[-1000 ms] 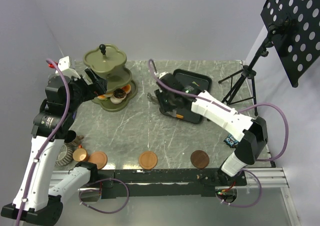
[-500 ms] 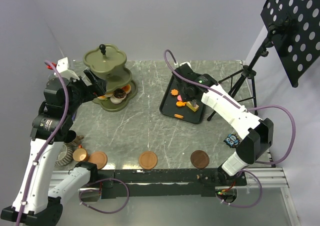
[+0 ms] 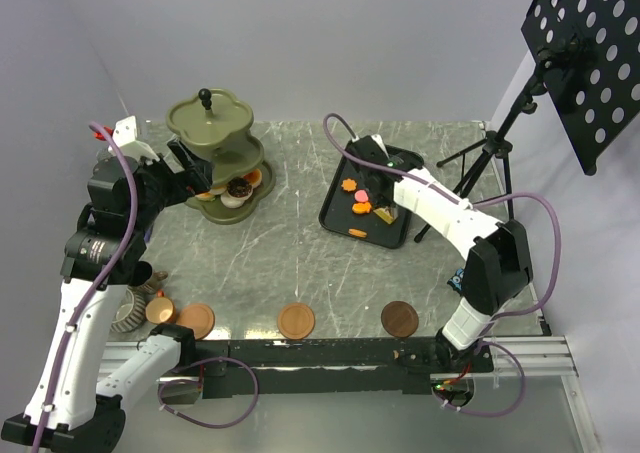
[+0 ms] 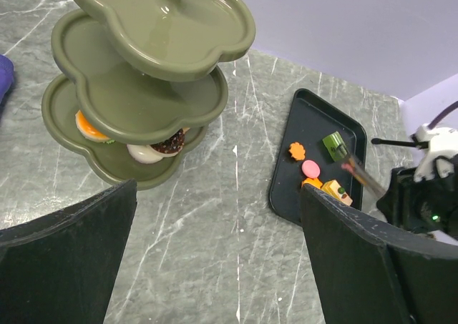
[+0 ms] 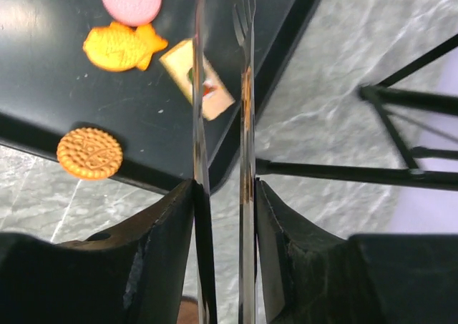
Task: Serve the afternoon tea
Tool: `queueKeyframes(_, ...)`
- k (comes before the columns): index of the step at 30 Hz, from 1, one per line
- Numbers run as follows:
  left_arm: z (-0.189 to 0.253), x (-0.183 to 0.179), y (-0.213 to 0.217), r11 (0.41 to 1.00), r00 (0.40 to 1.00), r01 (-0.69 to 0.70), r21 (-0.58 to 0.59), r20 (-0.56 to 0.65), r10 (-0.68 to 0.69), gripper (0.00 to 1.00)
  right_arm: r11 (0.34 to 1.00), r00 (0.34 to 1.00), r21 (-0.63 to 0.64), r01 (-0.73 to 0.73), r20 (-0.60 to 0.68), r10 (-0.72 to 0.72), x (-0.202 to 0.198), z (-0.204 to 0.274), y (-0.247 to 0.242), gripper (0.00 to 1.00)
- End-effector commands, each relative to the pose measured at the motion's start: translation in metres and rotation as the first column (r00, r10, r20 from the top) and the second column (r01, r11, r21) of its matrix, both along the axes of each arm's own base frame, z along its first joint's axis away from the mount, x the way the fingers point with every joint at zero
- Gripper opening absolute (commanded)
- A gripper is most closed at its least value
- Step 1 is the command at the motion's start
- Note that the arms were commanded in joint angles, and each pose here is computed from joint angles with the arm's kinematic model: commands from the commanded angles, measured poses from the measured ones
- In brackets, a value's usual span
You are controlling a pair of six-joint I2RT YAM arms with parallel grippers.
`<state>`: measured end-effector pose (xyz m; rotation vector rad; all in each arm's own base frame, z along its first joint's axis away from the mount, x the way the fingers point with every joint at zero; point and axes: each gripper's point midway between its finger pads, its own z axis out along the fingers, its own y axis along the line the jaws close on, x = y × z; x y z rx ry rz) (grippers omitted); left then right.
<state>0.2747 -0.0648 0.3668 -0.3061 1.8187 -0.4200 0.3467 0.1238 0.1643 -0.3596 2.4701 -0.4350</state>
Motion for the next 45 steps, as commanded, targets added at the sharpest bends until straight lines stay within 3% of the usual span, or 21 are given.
queueKeyframes(1,0.011,0.0,0.001,1.0,0.999,-0.004,0.0,0.038,0.004,1.0,0.997,0.999,0.059,0.052,0.001,-0.052,-0.008,-0.019,0.007,0.46)
queueKeyframes(16,0.01,-0.001,0.0,1.0,0.999,0.007,-0.003,0.036,-0.006,1.0,0.933,0.969,0.272,0.236,0.001,-0.245,-0.022,-0.096,0.021,0.63)
queueKeyframes(28,0.011,-0.003,0.003,1.0,0.999,-0.007,0.0,0.041,0.007,1.0,0.866,0.944,0.391,0.311,-0.02,-0.33,-0.036,-0.125,0.019,0.78)
queueKeyframes(33,0.011,-0.003,0.003,1.0,0.999,-0.006,0.002,0.04,0.006,1.0,0.859,0.934,0.393,0.327,0.007,-0.358,-0.038,-0.123,0.01,0.68)
queueKeyframes(40,0.008,-0.002,0.002,1.0,0.999,-0.003,-0.003,0.034,0.003,1.0,0.885,0.931,0.369,0.283,0.115,-0.346,-0.031,-0.073,-0.003,0.55)
queueKeyframes(45,0.01,-0.002,0.004,1.0,0.999,-0.014,0.009,0.039,0.014,1.0,0.909,0.951,0.319,0.27,0.061,-0.304,-0.04,-0.034,-0.004,0.52)
